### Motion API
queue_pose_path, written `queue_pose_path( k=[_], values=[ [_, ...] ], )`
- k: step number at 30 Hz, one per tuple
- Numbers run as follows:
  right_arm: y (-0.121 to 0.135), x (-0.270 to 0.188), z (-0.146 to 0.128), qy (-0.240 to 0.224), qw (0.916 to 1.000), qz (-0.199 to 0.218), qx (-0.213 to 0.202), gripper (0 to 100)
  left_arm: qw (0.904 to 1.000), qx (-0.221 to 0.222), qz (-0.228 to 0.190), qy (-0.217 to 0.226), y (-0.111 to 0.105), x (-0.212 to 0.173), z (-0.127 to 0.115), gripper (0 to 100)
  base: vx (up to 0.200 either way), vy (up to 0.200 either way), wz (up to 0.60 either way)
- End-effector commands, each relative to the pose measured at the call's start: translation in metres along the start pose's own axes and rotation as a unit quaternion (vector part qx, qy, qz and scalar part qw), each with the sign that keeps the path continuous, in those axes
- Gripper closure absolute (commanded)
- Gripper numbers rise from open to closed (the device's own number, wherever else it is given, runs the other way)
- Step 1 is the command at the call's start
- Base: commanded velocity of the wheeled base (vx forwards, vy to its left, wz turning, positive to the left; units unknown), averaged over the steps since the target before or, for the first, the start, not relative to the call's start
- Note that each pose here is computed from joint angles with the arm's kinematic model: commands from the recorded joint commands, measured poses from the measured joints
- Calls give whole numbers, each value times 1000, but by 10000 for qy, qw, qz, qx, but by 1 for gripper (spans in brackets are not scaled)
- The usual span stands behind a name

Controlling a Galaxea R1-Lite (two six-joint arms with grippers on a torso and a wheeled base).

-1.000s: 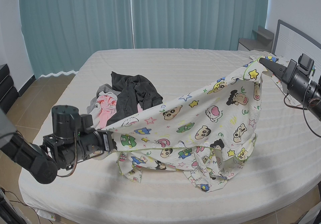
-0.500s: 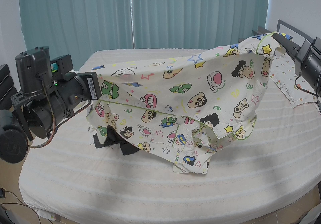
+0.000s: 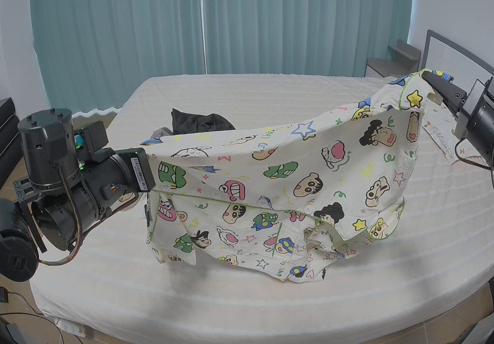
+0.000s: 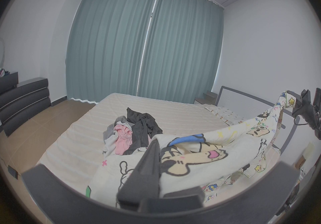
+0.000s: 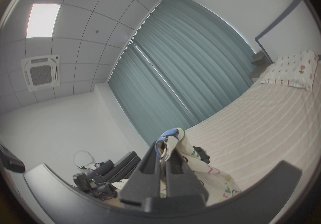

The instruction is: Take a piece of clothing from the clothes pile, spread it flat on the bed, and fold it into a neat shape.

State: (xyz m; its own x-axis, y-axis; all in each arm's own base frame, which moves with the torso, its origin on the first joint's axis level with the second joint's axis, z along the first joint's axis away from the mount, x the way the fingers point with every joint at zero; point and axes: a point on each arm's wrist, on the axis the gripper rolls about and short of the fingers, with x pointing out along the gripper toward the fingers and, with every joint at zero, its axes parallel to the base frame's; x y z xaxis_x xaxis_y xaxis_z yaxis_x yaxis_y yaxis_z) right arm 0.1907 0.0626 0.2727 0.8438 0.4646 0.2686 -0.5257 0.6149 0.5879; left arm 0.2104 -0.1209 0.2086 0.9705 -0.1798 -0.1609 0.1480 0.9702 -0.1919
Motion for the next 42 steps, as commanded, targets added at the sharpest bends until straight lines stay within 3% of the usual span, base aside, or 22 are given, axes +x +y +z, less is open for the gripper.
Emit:
queue_pose_path(
  k=[1, 10, 14, 17, 42],
  values=[
    [10, -7, 4, -57, 9996, 180, 193, 100, 9999, -71, -61, -46, 0, -9, 1, 100, -200, 0, 0],
    [17, -12, 11, -198, 9992, 316, 155, 100, 9996, -164, -166, -168, 4, -26, 4, 100, -89, 0, 0],
    [19, -14, 12, -169, 9989, 414, 142, 100, 9980, -548, -293, -138, -1, -29, 2, 100, 0, 0, 0],
    [19, -14, 12, -169, 9989, 414, 142, 100, 9978, -567, -316, -108, -2, -29, 1, 100, 0, 0, 0],
    [21, -13, 20, -296, 9986, 421, 91, 100, 9967, -608, -467, -282, -12, -20, 2, 100, 0, -200, 0]
  ],
)
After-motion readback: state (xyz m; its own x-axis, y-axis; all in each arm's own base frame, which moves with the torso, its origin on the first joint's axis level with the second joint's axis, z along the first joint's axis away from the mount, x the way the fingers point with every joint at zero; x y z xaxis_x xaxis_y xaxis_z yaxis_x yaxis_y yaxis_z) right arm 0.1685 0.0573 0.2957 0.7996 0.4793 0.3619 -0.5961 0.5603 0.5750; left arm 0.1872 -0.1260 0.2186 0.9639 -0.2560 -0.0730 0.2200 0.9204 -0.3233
